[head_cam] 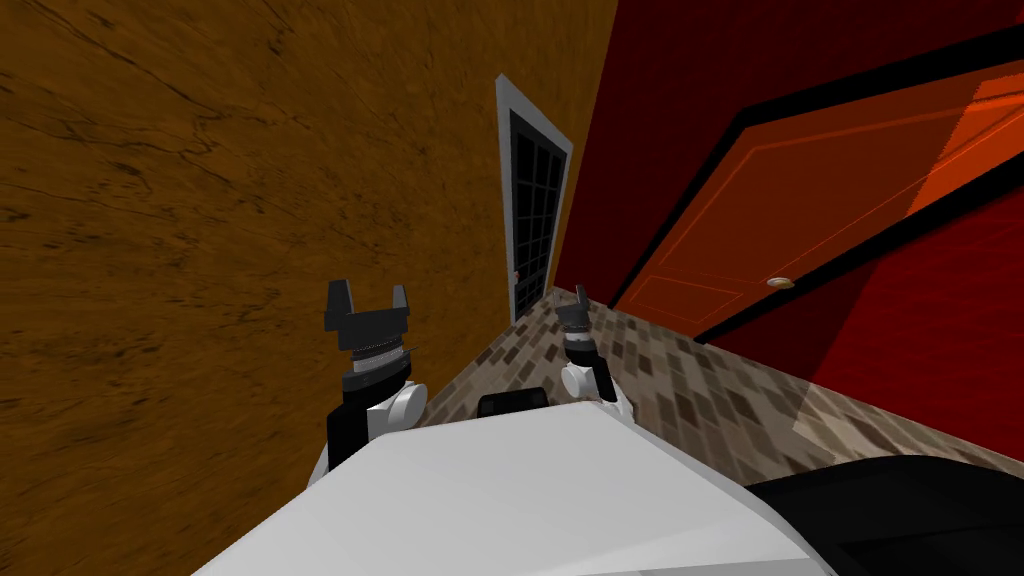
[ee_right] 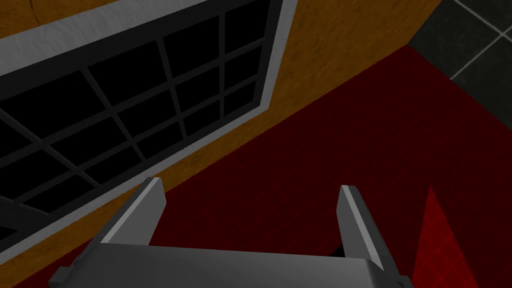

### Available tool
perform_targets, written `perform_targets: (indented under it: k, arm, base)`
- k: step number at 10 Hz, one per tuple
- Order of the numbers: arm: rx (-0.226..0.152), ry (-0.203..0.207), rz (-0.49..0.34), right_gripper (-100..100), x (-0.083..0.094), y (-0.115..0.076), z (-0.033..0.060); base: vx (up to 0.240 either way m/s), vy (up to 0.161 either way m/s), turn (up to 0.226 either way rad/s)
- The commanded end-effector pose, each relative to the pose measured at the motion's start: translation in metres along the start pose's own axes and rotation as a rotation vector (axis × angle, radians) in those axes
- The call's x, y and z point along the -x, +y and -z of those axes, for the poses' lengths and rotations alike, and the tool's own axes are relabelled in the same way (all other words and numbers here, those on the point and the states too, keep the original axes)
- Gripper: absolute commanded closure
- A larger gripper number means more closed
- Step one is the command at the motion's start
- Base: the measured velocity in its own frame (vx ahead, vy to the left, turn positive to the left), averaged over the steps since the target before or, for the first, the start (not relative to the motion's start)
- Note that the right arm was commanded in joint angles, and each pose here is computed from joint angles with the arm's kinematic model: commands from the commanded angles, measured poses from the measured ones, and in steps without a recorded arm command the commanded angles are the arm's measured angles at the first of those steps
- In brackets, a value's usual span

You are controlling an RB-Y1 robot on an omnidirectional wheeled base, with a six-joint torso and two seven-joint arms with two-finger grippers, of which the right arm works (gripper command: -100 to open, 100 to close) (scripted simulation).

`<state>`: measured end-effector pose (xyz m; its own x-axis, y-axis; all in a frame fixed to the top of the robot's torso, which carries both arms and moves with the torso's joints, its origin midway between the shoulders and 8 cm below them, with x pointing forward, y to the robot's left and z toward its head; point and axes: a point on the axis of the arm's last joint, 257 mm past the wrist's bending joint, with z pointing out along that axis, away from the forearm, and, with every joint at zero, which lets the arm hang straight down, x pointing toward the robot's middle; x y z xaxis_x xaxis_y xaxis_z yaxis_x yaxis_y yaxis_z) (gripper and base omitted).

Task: Pull the door open

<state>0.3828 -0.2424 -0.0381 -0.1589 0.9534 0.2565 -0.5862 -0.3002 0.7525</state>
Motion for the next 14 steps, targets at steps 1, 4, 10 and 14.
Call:
perform_targets:
  k: [1,4,10,14]
  arm:
    - [-0.008,0.003,-0.068,-100,-0.004,-0.008,0.0044]
    - [-0.027,0.006,-0.179,-100,-0.009,-0.023,0.0117]
    - [-0.074,-0.004,-0.403,-100,-0.018,-0.055,0.0311]
    - [-0.113,-0.024,-0.548,-100,-0.021,-0.077,0.0477]
  base:
    - [0.110,-0.044,0.103]
    - [0.092,-0.025,0.103]
    - [0.089,-0.040,0.126]
    - [0.088,-0.042,0.127]
